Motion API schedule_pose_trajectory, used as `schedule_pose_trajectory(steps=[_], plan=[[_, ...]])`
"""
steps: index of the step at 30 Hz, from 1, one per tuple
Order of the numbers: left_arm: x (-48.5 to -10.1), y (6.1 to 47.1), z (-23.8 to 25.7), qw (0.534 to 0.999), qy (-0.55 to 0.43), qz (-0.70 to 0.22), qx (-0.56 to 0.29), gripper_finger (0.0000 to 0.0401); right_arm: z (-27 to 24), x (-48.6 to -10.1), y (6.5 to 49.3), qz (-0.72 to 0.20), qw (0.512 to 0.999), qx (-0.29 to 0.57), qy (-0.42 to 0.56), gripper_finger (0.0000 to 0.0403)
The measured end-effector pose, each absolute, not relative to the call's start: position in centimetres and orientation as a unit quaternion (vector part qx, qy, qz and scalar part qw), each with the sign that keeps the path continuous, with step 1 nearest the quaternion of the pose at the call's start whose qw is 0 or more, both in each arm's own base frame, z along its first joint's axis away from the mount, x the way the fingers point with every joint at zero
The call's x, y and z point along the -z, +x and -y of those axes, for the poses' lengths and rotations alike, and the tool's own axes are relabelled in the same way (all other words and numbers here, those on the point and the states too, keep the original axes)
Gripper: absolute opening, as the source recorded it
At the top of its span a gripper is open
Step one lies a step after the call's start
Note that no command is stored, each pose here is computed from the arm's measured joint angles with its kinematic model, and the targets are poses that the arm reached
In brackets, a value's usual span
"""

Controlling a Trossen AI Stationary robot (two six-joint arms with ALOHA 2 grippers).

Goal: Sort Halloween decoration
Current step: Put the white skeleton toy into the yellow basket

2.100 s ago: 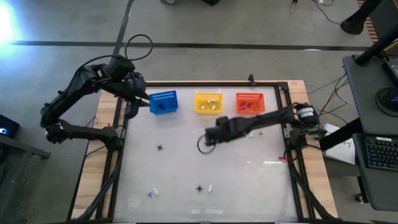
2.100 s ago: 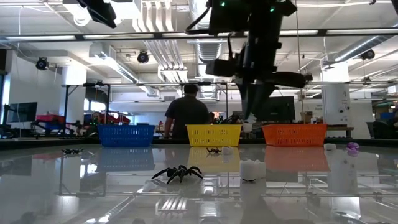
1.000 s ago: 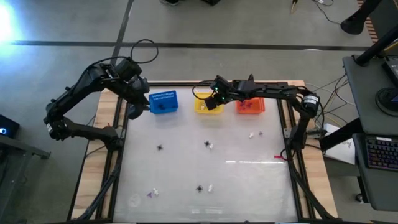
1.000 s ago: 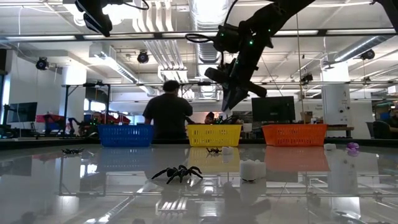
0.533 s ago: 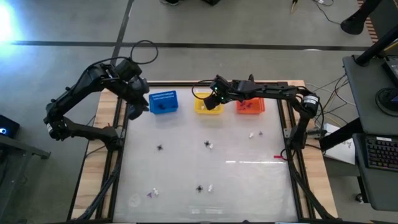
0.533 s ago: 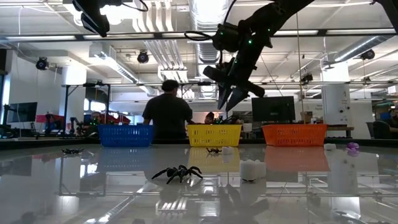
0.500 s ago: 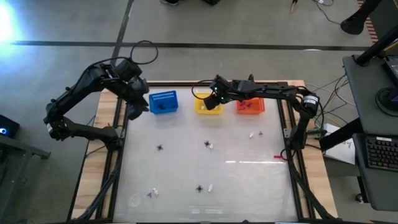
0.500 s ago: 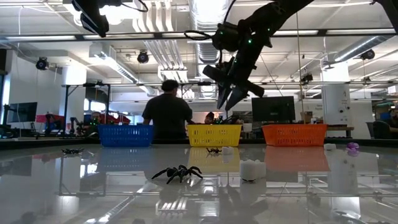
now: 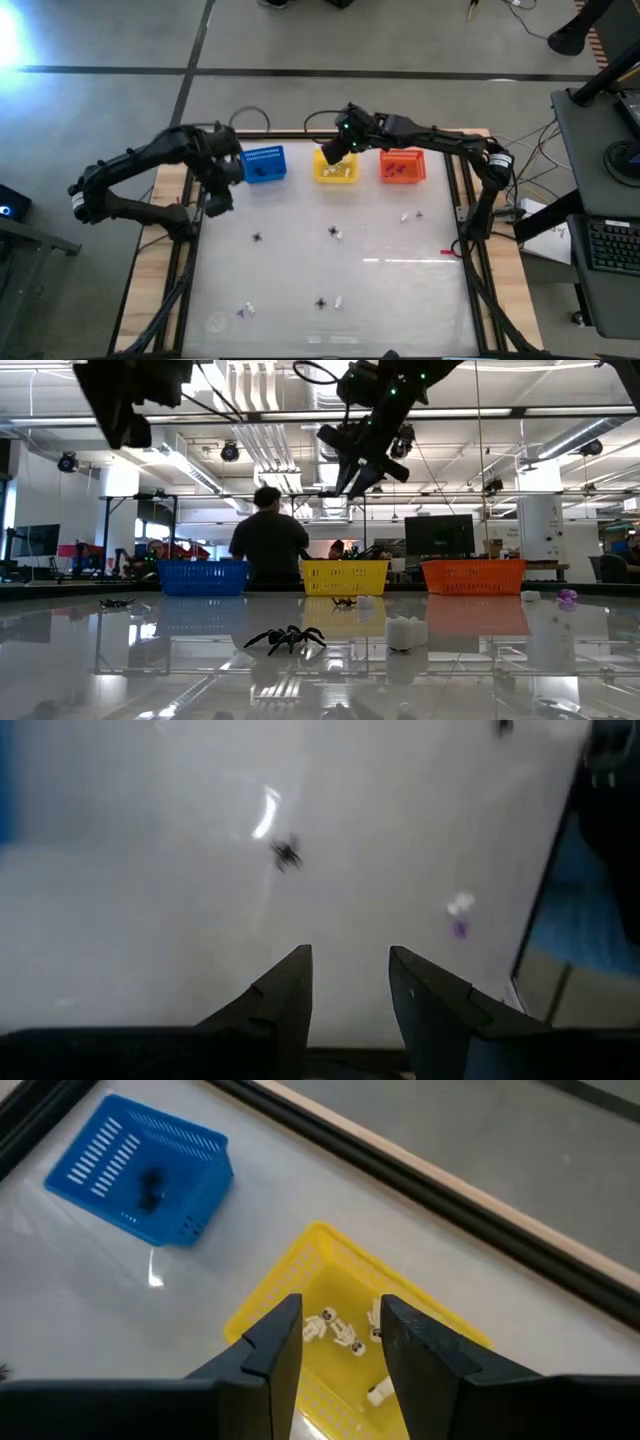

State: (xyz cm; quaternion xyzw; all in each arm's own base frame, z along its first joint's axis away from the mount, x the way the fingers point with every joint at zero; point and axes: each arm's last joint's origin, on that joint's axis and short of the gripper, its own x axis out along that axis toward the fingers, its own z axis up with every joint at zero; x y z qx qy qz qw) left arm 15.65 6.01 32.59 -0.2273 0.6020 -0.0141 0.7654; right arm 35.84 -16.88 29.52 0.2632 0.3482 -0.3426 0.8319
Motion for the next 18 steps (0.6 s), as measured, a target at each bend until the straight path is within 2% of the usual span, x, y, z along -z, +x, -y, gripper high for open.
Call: schedule_pose_trajectory(steps=[9,18], plan=[[-28.9,15.8,-2.3,0.729,-0.219,-0.644,0.082,0.0111,16.5,-33.2,35.7,-0.343,0.836,0.339,0.262,0.0132],[-26.8,16.8,2.1,0.74,-0.178,-0.635,0.133,0.0111,15.0,-36.4,35.2,-0.358,0.836,0.327,0.257,0.0132]])
